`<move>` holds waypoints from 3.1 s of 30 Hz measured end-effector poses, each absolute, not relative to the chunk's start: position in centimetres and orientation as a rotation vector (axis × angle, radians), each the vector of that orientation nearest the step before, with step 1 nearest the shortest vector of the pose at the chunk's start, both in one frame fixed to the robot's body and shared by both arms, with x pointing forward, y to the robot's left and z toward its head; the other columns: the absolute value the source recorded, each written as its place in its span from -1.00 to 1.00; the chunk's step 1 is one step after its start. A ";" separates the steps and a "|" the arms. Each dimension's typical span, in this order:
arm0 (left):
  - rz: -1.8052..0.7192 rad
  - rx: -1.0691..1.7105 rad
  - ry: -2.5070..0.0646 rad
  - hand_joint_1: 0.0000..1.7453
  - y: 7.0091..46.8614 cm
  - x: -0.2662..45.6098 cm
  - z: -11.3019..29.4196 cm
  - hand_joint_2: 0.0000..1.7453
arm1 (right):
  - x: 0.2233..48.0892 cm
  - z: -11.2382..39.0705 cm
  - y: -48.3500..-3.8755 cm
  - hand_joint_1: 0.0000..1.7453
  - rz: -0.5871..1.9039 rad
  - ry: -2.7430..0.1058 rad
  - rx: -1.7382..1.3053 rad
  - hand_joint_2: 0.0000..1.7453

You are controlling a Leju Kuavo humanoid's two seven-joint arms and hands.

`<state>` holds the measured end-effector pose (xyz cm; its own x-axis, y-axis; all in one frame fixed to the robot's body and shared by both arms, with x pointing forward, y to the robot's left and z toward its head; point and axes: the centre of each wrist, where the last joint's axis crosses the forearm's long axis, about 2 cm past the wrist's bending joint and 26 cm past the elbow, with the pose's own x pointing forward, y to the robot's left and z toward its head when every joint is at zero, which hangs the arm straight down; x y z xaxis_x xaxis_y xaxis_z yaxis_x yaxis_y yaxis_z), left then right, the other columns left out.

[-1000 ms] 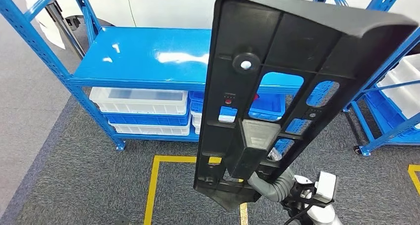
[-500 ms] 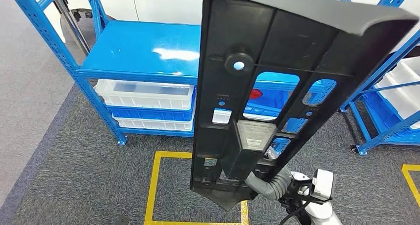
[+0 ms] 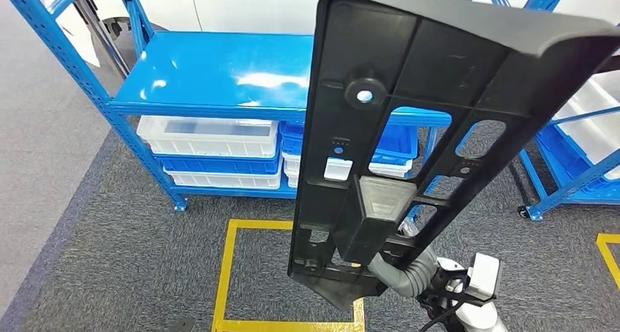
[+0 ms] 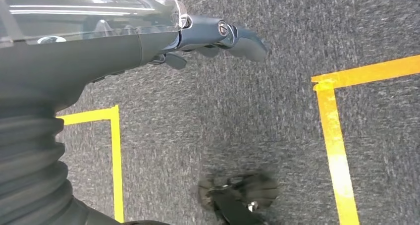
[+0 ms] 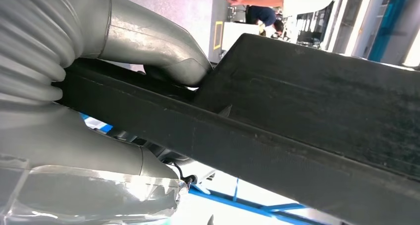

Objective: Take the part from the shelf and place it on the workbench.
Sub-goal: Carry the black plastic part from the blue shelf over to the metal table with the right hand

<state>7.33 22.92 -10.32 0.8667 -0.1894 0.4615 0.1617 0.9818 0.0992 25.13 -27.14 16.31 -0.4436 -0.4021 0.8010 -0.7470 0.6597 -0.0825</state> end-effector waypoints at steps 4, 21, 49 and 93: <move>-0.186 0.057 -0.488 -1.00 22.9 7.4 -10.3 1.00 | 24.7 16.0 -27.3 0.98 0.550 -2.079 0.881 1.00; -0.204 0.039 -0.501 -1.00 22.4 8.5 -10.0 1.00 | 24.6 16.4 -28.1 0.98 0.546 -2.103 0.842 1.00; -0.239 0.027 -0.463 -1.00 22.7 7.4 -10.3 1.00 | 22.6 17.0 -26.3 0.98 0.518 -2.091 0.818 1.00; -0.193 0.042 -0.482 -1.00 22.6 7.6 -10.2 1.00 | 26.6 17.7 -26.4 0.98 0.530 -2.106 0.878 1.00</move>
